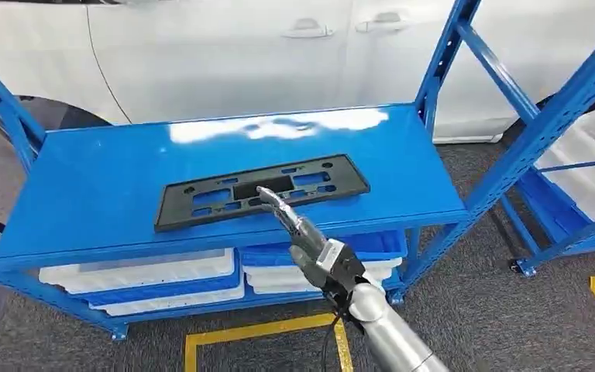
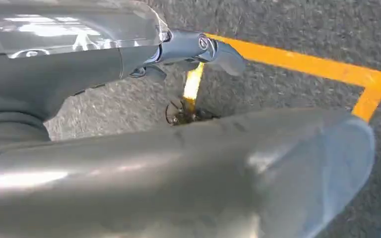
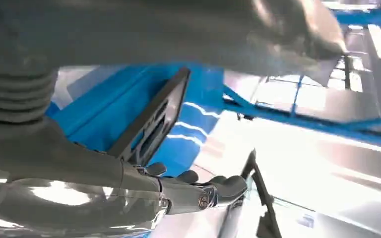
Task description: Take the parts from the cabinet and place them on the table.
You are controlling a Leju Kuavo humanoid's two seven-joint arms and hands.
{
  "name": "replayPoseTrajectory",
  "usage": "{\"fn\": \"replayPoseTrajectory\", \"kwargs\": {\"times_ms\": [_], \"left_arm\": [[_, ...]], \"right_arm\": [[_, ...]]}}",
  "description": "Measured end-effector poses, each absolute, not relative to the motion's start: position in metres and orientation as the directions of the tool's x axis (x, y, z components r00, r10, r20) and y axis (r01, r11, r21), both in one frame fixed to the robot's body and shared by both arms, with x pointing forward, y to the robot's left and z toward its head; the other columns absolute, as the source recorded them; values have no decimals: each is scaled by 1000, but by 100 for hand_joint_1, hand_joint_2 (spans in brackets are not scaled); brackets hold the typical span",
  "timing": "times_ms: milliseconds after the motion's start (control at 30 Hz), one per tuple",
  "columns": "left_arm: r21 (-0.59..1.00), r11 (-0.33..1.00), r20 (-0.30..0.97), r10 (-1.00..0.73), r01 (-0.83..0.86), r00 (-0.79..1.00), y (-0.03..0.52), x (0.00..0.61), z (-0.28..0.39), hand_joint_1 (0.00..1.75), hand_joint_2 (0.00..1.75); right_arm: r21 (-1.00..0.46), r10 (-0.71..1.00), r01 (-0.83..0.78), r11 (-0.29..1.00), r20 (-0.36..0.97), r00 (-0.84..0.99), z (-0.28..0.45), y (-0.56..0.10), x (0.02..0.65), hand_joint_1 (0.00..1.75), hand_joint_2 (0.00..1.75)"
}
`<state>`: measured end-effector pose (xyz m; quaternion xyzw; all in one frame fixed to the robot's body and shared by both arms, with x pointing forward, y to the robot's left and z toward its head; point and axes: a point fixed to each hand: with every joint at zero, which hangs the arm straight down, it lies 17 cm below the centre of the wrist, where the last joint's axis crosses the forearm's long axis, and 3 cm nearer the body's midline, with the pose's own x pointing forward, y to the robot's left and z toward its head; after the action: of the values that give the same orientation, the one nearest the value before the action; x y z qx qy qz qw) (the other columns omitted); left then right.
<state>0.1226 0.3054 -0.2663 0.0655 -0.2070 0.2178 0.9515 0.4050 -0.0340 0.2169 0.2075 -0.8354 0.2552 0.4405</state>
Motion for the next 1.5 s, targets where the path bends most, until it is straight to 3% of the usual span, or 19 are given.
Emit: {"fn": "replayPoseTrajectory", "kwargs": {"times_ms": [233,467,733,1033,1067,1500], "left_arm": [[33,898,429,384,-439,818,306,126,-266,0,0],[30,904,430,373,-426,822,304,127,-265,0,0],[25,912,428,361,-411,828,302,127,-265,0,0],[30,920,428,341,-391,837,302,127,-265,0,0],[32,921,428,338,-388,838,302,127,-265,0,0],[41,926,424,324,-375,846,301,127,-266,0,0]], "right_arm": [[-568,235,-308,764,688,-686,199,-32,422,0,175],[-691,374,-195,696,581,-723,185,-29,428,0,175],[-851,611,50,523,333,-718,165,-30,443,0,175],[-897,651,98,431,234,-722,155,-3,448,0,175],[-895,648,92,437,242,-722,156,0,448,0,0],[-872,609,61,485,287,-739,173,21,457,0,0]]}}
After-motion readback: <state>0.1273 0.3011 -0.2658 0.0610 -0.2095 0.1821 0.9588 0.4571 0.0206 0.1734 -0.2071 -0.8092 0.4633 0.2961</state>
